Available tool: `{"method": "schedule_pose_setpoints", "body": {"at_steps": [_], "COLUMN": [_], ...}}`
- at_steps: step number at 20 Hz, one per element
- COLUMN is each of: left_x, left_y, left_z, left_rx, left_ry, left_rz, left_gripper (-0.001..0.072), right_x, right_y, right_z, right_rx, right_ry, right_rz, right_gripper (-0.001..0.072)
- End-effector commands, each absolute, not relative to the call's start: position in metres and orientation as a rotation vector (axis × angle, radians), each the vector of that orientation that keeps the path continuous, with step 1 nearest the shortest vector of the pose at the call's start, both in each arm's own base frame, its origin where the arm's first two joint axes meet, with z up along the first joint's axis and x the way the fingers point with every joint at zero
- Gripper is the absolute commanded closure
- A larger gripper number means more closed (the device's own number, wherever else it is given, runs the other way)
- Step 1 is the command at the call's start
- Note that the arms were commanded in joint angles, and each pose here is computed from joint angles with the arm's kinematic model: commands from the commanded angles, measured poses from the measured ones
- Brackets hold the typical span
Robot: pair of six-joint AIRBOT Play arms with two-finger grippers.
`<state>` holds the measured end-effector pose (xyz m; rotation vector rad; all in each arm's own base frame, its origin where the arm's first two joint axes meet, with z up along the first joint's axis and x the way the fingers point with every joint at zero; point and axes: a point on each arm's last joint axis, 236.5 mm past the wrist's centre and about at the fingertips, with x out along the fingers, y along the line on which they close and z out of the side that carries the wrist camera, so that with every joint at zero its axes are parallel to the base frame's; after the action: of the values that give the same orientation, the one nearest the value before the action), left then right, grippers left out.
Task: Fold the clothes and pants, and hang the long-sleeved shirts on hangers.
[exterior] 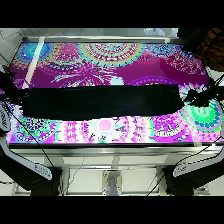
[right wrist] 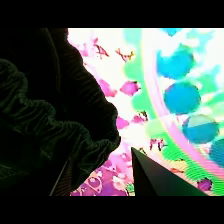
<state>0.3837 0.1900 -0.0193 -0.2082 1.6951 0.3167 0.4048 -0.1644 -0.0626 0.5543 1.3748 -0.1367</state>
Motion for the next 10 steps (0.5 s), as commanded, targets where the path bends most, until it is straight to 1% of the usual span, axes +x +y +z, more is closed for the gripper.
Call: {"method": "schedule_pose_setpoints", "body": {"at_steps": [1,6,8,10], "left_x": [0.373,0.364,0.357,0.344], "left_y": [0.186,0.185,0.188,0.203], "left_z": [-0.005,-0.001,-0.013,-0.029], "left_rx": [-0.212,-0.215,-0.21,-0.181], "left_ry": [1.717,1.736,1.763,1.791], "left_rz": [0.307,0.3,0.308,0.355], "left_gripper": [0.0263,0.0262,0.0261,0.026], "right_x": [0.396,0.386,0.38,0.372], "right_y": [-0.157,-0.139,-0.127,-0.117], "right_z": [-0.063,-0.058,-0.055,-0.051], "right_rx": [0.55,0.603,0.637,0.66], "right_ry": [1.417,1.471,1.5,1.54], "right_rz": [-0.1,-0.042,-0.003,0.033], "right_gripper": [0.0315,0.0315,0.0315,0.0315]}}
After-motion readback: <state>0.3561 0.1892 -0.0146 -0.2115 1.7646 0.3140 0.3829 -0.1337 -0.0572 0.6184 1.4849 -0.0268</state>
